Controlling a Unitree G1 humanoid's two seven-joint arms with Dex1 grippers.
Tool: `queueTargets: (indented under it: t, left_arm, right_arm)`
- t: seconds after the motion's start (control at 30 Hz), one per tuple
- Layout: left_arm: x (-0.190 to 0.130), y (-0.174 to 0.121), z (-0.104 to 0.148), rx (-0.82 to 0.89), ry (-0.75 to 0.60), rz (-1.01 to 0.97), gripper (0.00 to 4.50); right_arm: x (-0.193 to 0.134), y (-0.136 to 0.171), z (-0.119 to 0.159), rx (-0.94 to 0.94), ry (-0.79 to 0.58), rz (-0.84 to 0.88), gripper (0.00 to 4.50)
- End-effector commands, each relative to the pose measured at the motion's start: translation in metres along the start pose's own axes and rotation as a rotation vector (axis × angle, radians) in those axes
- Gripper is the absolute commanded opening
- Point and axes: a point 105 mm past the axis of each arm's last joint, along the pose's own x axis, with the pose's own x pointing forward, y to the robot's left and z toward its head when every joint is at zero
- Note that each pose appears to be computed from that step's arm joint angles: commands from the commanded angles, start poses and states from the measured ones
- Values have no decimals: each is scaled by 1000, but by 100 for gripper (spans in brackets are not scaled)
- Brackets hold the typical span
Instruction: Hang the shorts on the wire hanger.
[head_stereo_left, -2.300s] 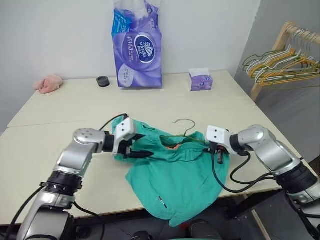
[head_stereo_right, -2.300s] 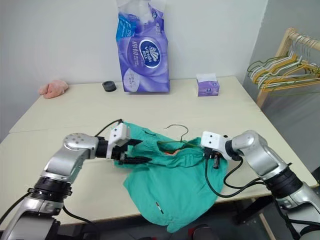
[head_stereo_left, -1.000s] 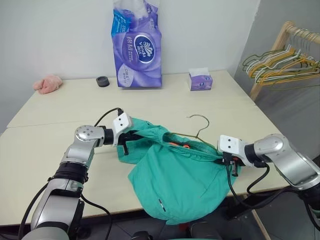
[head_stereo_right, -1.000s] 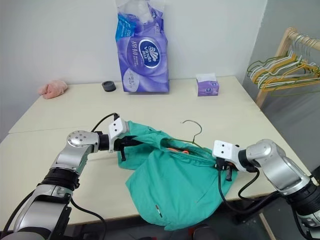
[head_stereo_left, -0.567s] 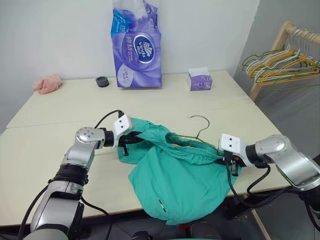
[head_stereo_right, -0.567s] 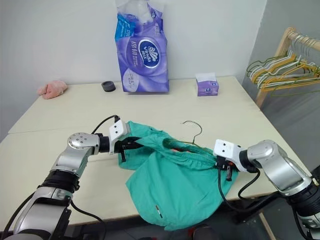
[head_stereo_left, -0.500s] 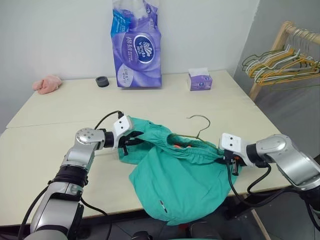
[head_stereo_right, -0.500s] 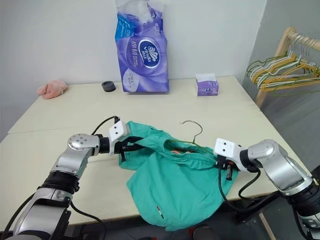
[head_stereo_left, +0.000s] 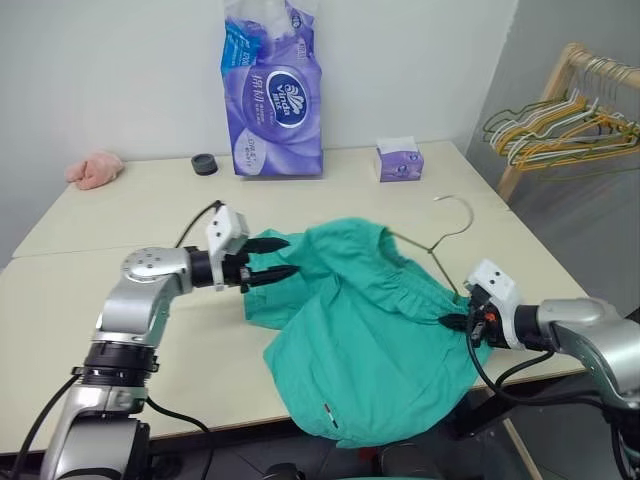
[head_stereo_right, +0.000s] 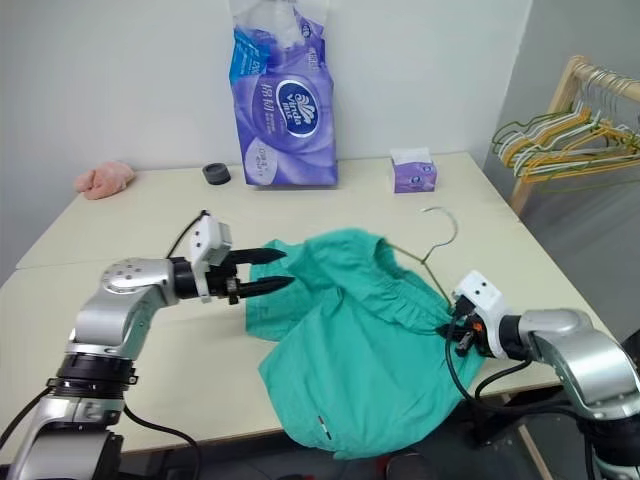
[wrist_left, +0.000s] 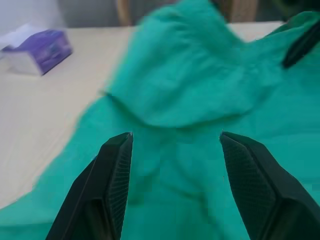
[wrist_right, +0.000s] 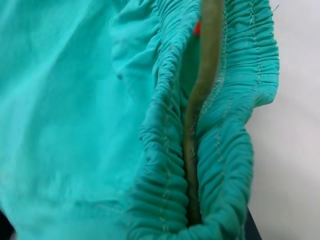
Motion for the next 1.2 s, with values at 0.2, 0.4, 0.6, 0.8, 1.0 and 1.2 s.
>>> queueTargets:
  t: [0.2, 0.4, 0.6, 0.8, 1.0, 1.2]
  left_arm:
    - [63, -36, 46, 124, -124, -220, 293]
    - [92, -49, 65, 173, -202, -291, 293]
    - [121, -66, 82, 233, -255, -379, 293]
    - [149, -85, 118, 269, -352, -414, 293]
    - [167, -91, 140, 315, -392, -368, 293]
    - [177, -95, 161, 407, -434, -301, 293]
  right_arm:
    - [-63, -15, -25, 291, 28, -296, 0]
    - [-94, -8, -52, 410, -21, -389, 0]
    - [-157, -44, -51, 478, -119, -722, 0]
    - [-209, -81, -20, 502, -195, -943, 0]
    - [-236, -106, 18, 548, -218, -1023, 0]
    - [-257, -129, 18, 704, -120, -1074, 0]
